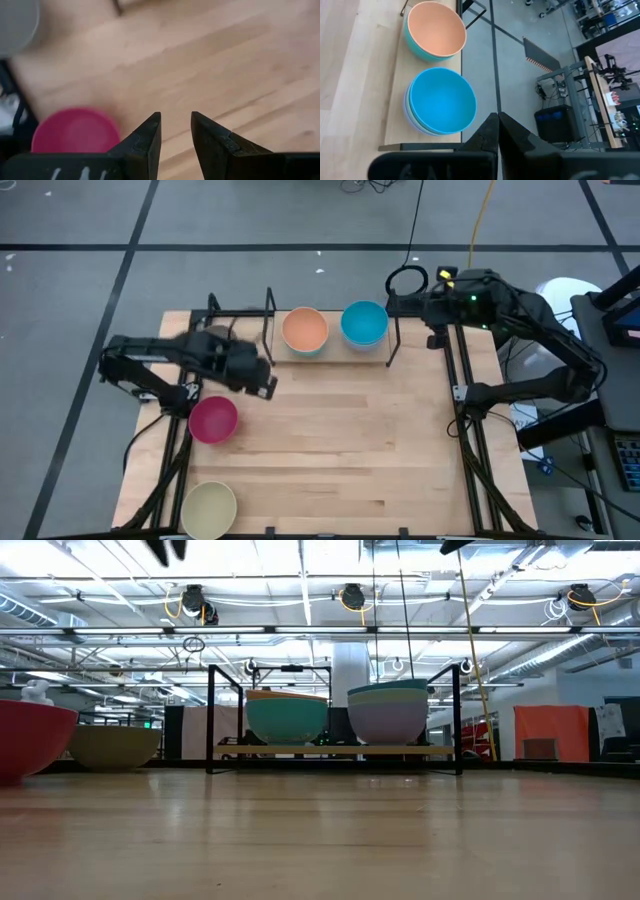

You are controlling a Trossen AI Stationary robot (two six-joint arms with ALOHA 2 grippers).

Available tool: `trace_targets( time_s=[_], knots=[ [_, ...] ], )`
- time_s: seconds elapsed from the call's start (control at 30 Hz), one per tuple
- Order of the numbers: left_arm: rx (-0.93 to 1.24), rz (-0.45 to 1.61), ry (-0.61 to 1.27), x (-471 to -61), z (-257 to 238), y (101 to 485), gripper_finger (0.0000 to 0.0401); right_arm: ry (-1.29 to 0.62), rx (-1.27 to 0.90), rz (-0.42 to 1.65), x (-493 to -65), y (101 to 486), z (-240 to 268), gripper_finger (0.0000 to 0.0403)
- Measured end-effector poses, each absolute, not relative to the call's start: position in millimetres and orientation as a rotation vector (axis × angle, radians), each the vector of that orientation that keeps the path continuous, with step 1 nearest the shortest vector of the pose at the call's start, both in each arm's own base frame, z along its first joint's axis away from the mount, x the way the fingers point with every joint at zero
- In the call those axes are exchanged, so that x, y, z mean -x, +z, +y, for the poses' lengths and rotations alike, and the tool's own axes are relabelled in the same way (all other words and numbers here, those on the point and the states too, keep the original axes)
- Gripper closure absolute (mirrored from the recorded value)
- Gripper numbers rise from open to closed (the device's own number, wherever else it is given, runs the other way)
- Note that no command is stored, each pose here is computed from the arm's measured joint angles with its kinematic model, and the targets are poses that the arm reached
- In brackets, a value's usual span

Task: Place and stack bowls onto a shelf
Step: Stack the red bowl on top of the orange bowl on the shelf

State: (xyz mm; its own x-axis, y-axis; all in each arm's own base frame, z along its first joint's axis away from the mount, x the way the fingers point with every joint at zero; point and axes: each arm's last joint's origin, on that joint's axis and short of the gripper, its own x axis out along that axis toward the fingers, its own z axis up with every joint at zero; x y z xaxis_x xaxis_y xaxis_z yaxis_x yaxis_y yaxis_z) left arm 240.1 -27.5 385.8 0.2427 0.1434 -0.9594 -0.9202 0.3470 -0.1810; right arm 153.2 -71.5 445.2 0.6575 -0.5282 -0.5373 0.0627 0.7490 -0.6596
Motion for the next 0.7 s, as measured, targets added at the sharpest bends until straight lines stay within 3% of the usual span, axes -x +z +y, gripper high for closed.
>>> trace_targets(
  time_s=[0.37,0.7],
  knots=[
    [1.088,1.207,1.244,-230,-55,314,0.0315,-0.371,0.653,0.773,-147,448,-69,0.0403],
    [1.129,1.25,1.32,-228,-58,275,0.0316,-0.371,0.653,0.773,-147,448,-69,0.0403]
  ],
)
